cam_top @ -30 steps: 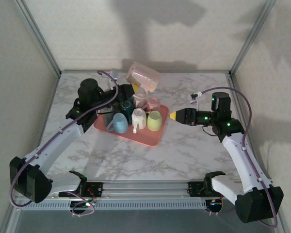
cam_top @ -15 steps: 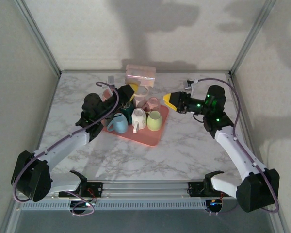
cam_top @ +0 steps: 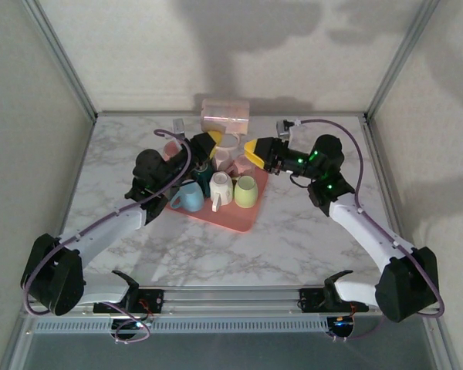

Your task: Turn the mug right side up

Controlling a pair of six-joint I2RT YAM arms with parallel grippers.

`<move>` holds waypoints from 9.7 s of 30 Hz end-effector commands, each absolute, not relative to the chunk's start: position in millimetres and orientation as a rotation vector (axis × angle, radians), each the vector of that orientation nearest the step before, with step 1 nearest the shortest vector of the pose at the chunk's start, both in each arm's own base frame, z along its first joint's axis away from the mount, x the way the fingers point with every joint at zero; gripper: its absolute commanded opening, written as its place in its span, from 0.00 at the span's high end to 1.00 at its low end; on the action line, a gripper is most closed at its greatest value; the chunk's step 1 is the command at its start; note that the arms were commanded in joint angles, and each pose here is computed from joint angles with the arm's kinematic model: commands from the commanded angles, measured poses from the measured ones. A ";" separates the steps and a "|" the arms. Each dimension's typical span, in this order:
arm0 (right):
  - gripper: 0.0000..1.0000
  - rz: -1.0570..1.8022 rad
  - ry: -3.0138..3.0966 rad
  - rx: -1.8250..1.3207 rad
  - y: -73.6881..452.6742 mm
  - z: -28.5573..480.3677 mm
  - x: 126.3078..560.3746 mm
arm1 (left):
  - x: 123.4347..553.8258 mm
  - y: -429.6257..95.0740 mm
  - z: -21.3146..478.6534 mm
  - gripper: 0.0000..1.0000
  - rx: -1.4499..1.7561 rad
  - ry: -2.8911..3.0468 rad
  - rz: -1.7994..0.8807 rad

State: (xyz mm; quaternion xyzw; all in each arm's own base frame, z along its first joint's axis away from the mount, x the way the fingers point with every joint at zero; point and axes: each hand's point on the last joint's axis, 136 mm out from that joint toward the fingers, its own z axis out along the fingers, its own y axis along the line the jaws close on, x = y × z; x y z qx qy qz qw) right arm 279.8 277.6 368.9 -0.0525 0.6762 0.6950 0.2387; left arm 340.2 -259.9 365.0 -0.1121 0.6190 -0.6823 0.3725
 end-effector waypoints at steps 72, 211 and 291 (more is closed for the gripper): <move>1.00 0.694 2.067 -0.160 158.6 340.2 329.3 | 342.1 -248.5 315.8 0.30 0.382 1.951 -0.996; 0.44 1.091 2.596 -0.004 170.1 203.8 283.3 | 302.7 -243.4 103.9 0.51 0.280 2.583 -0.403; 0.45 1.137 2.517 -0.048 172.9 234.9 274.5 | 315.8 -284.0 239.2 0.99 0.204 2.200 -0.741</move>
